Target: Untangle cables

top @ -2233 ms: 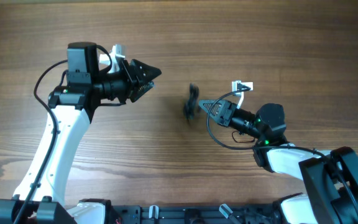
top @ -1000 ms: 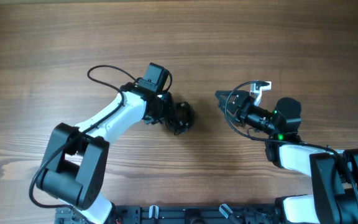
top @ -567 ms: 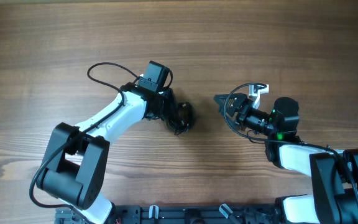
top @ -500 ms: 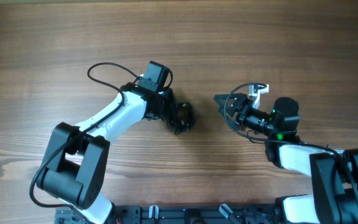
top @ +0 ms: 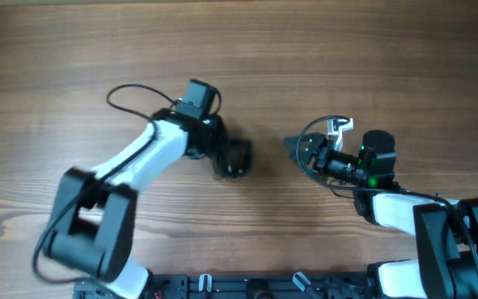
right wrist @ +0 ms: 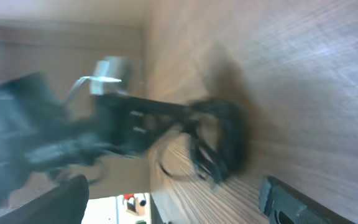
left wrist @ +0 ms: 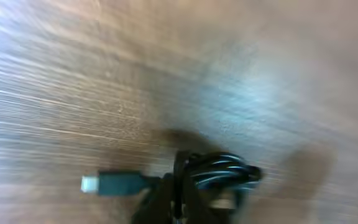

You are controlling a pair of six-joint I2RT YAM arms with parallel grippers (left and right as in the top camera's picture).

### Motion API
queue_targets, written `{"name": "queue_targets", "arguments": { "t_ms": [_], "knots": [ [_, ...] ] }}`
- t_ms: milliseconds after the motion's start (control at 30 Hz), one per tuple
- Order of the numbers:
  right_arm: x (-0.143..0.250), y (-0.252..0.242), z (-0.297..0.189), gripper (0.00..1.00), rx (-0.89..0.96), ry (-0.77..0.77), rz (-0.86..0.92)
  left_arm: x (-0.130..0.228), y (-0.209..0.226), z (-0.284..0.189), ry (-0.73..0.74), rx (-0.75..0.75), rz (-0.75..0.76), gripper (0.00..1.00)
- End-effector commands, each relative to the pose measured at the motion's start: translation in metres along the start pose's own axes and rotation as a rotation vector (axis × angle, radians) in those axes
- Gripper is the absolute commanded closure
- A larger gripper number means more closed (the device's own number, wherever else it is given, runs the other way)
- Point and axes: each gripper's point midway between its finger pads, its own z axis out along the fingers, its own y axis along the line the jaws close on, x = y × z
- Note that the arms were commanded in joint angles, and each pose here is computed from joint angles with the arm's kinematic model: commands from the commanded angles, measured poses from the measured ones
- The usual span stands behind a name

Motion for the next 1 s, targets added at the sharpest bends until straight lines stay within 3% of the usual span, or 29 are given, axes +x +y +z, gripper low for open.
{"name": "queue_targets", "arguments": {
  "t_ms": [0, 167, 333, 467, 667, 800, 967],
  "knots": [
    [0.017, -0.002, 0.007, 0.10, 0.002, 0.063, -0.030, -0.021, -0.022, -0.059, -0.142, 0.111, 0.011, 0.96],
    [0.033, -0.003, 0.028, 0.09, 0.052, 0.063, -0.069, -0.022, -0.041, -0.104, -0.217, 0.215, 0.033, 0.96],
    [0.038, 0.002, 0.042, 0.00, 0.073, 0.018, -0.138, -0.007, -0.060, -0.120, -0.159, 0.329, 0.062, 0.96],
    [0.027, 0.016, 0.044, 0.01, 0.031, -0.038, -0.195, 0.005, -0.070, -0.123, -0.096, 0.393, 0.079, 0.96],
    [0.024, 0.028, 0.044, 0.01, -0.005, -0.056, -0.548, 0.023, -0.088, -0.137, 0.038, 0.556, 0.121, 0.96],
    [0.022, 0.036, 0.043, 0.02, -0.029, -0.075, -0.633, 0.029, -0.094, -0.159, 0.133, 0.710, 0.146, 0.96],
    [0.029, 0.056, 0.042, 0.12, -0.118, -0.062, -0.802, 0.040, -0.099, -0.180, 0.242, 0.843, 0.151, 0.96]
  ]
}}
